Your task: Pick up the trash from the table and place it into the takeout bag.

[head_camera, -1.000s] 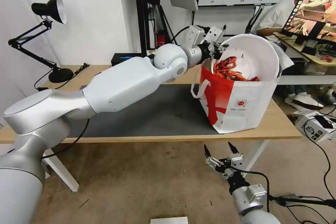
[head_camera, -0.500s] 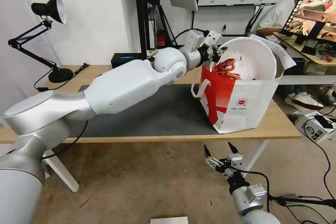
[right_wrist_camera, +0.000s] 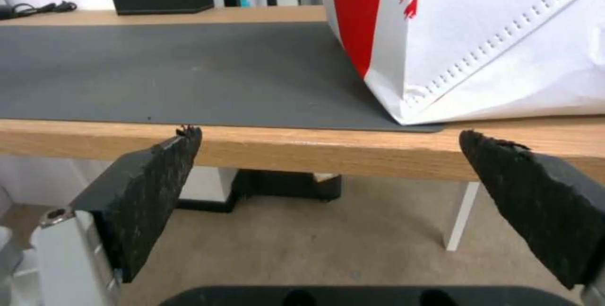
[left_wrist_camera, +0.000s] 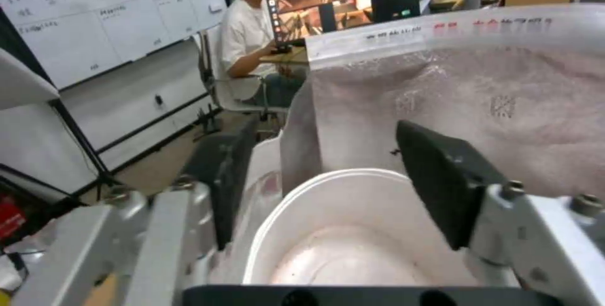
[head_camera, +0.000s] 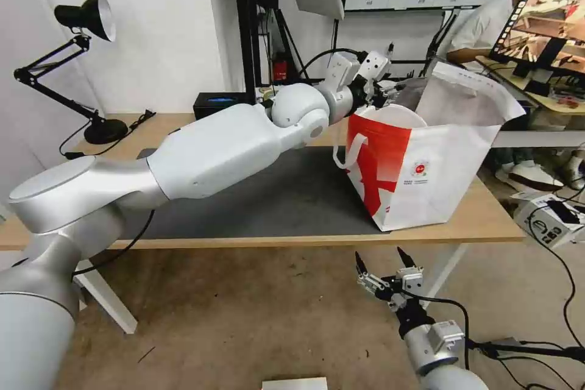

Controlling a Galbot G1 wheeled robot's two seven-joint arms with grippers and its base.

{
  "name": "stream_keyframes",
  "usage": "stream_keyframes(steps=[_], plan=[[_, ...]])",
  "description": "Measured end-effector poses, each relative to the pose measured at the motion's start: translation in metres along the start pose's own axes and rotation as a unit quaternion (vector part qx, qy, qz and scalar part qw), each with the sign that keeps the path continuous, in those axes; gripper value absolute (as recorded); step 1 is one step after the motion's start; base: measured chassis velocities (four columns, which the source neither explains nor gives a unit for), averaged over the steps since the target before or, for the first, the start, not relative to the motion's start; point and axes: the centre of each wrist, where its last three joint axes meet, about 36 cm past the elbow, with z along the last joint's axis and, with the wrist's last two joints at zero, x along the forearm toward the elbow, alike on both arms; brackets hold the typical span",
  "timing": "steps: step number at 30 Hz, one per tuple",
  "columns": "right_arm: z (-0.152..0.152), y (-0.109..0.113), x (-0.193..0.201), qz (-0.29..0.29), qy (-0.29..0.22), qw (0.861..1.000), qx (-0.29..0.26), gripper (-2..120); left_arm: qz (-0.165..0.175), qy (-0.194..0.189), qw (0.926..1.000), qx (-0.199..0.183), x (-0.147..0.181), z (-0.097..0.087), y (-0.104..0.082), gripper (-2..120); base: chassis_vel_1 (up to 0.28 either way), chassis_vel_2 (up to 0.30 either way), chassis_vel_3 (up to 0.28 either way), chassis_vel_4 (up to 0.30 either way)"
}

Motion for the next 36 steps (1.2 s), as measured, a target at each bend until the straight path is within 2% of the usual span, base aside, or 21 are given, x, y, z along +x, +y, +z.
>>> stream_keyframes(steps=[6, 10, 19, 24, 26, 28, 33, 36], plan=[[0.0, 0.0, 0.0, 0.0, 0.0, 1.0, 0.0, 100, 0.011, -0.018, 0.9997, 0.013, 0.006, -0.002, 0.009, 93, 0.0, 0.0, 0.0, 0.0], [0.0, 0.0, 0.0, 0.0, 0.0, 1.0, 0.0, 100, 0.016, -0.021, 0.9995, 0.017, 0.011, 0.0, 0.013, 99, 0.0, 0.0, 0.0, 0.0], [0.0, 0.0, 0.0, 0.0, 0.0, 1.0, 0.0, 100, 0.023, -0.027, 0.9987, 0.036, 0.037, 0.019, 0.021, 100, 0.0, 0.0, 0.0, 0.0], [0.0, 0.0, 0.0, 0.0, 0.0, 1.0, 0.0, 100, 0.005, -0.043, 0.9977, 0.053, 0.07, 0.037, 0.035, 100, 0.0, 0.0, 0.0, 0.0], [0.0, 0.0, 0.0, 0.0, 0.0, 1.0, 0.0, 100, 0.004, -0.043, 0.9976, 0.053, 0.072, 0.037, 0.036, 100, 0.0, 0.0, 0.0, 0.0], [0.0, 0.0, 0.0, 0.0, 0.0, 1.0, 0.0, 100, -0.012, -0.052, 0.9968, 0.059, 0.097, 0.044, 0.047, 100, 0.0, 0.0, 0.0, 0.0], [0.0, 0.0, 0.0, 0.0, 0.0, 1.0, 0.0, 100, -0.03, -0.052, 0.9961, 0.064, 0.116, 0.053, 0.053, 100, 0.0, 0.0, 0.0, 0.0], [0.0, 0.0, 0.0, 0.0, 0.0, 1.0, 0.0, 100, -0.064, -0.044, 0.9944, 0.071, 0.14, 0.074, 0.056, 100, 0.0, 0.0, 0.0, 0.0]])
